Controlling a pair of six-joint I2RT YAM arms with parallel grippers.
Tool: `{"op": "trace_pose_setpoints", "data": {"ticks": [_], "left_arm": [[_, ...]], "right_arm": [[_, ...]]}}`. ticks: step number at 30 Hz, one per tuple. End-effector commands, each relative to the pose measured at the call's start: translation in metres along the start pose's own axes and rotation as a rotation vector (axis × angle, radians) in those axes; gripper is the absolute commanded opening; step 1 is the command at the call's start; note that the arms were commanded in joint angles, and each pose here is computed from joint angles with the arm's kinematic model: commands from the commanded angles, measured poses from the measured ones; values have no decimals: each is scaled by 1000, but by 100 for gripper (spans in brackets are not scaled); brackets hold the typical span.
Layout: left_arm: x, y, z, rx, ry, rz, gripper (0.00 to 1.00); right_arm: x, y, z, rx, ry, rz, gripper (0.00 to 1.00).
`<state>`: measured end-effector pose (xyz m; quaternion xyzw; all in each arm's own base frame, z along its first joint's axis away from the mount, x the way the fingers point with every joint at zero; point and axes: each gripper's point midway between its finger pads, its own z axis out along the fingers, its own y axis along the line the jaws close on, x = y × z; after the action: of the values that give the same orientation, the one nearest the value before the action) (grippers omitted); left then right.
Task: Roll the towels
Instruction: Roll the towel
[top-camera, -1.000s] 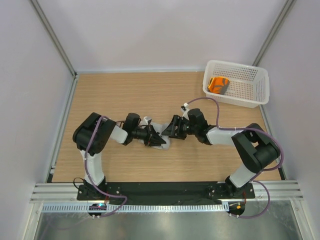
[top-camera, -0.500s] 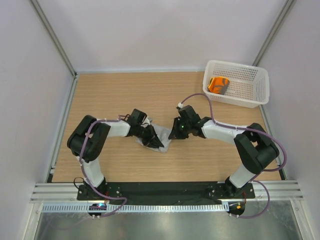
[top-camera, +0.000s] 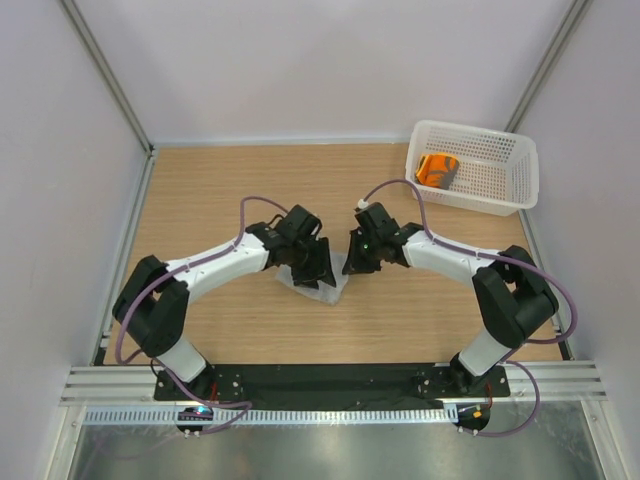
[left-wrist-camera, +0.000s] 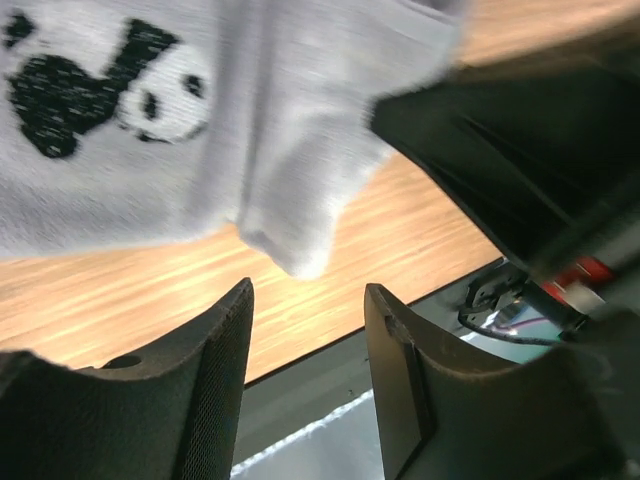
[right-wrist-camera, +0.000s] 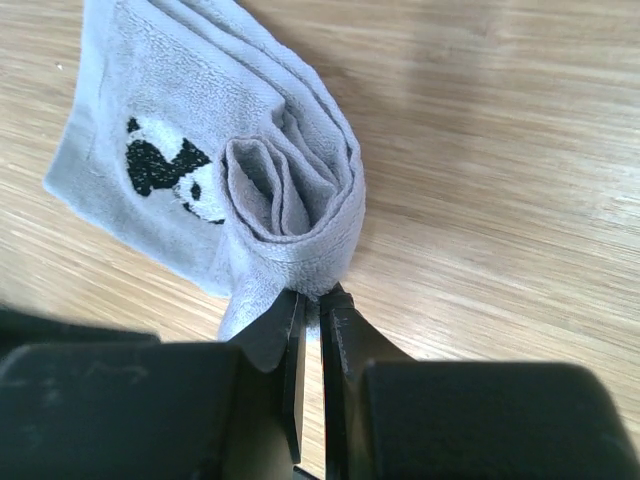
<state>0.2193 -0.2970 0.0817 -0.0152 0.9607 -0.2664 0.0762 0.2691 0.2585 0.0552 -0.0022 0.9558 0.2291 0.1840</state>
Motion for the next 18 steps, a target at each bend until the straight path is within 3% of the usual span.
{"op": "trace_pose_setpoints", "data": {"ticks": [1, 8, 18], "left_arm": [[-5, 0, -16, -108, -103, 134, 50], [13, -12, 2, -202, -167, 309, 53], [8, -1, 28, -360, -301, 391, 56]], "right_arm": [[-17, 9, -17, 1, -41, -26, 1], [-19, 14, -19, -8, -31, -24, 1], [-16, 16, -15, -17, -4, -24, 1]]}}
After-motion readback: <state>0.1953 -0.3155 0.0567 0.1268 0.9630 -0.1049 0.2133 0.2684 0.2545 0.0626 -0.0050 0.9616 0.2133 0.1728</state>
